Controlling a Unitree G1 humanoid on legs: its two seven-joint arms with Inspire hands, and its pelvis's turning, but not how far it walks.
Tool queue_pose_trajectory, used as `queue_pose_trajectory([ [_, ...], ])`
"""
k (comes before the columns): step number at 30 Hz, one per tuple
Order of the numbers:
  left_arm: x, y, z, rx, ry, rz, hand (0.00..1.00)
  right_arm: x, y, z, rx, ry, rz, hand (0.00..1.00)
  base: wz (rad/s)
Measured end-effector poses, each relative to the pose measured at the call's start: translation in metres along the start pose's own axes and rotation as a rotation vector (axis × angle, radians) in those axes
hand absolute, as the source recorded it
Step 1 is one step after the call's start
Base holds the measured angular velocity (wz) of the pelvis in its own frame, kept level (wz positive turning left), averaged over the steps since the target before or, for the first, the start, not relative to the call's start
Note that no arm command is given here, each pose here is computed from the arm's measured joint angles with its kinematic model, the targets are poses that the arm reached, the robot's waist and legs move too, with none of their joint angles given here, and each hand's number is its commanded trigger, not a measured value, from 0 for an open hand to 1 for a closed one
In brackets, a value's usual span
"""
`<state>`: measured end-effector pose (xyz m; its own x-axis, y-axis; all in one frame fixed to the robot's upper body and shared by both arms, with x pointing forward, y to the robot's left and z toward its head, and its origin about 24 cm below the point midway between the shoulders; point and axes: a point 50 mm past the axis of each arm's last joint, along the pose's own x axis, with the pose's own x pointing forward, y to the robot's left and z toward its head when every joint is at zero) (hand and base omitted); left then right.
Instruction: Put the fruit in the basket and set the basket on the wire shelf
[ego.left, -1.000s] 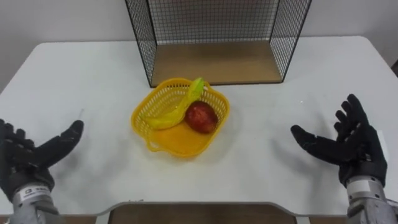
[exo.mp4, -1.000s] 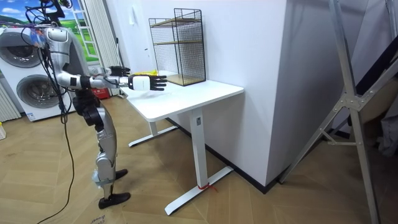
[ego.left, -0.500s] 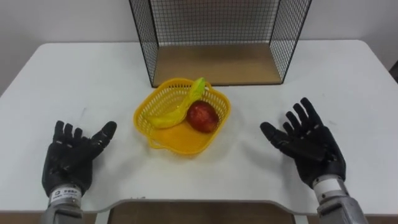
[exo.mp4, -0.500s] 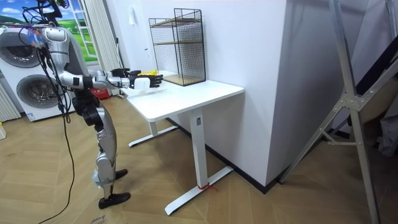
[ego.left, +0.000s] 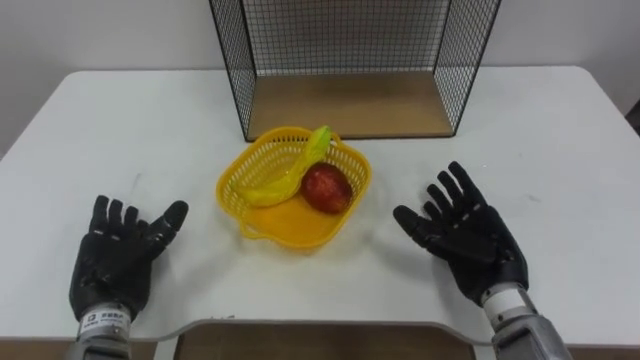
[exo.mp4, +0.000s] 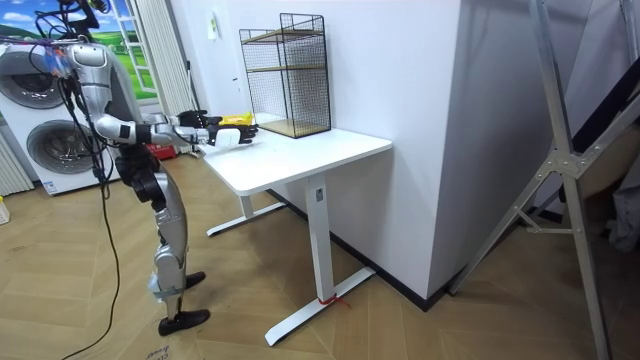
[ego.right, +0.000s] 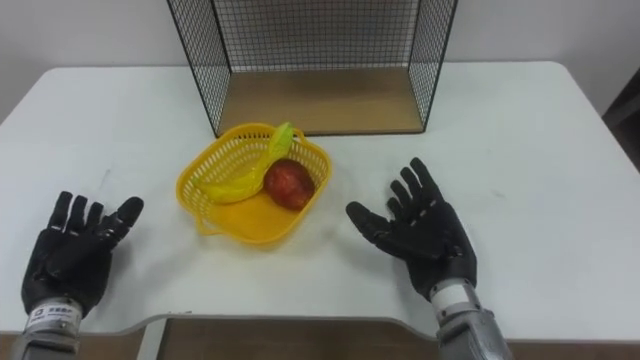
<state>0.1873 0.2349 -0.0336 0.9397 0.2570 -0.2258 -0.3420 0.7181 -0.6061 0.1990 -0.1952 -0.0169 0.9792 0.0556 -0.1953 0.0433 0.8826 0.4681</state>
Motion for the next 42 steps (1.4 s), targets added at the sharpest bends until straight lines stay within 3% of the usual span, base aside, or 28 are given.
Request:
queue_pose_trajectory([
  [9, 0.001, -0.008, 0.000, 0.029, 0.008, -0.047, 0.00, 0.002, 0.010, -0.006, 0.015, 0.013, 0.063, 0.00, 0.00],
  [14, 0.004, -0.043, 0.001, 0.071, -0.003, -0.211, 0.00, 0.003, 0.016, -0.007, 0.014, 0.010, 0.113, 0.00, -0.02],
  [19, 0.010, -0.061, 0.010, 0.111, -0.048, -0.294, 0.00, 0.003, 0.016, -0.005, 0.007, -0.010, 0.119, 0.00, 0.00],
  [42, 0.009, -0.068, 0.008, 0.139, -0.041, -0.343, 0.00, 0.006, 0.019, -0.009, -0.040, 0.008, 0.187, 0.00, -0.02],
])
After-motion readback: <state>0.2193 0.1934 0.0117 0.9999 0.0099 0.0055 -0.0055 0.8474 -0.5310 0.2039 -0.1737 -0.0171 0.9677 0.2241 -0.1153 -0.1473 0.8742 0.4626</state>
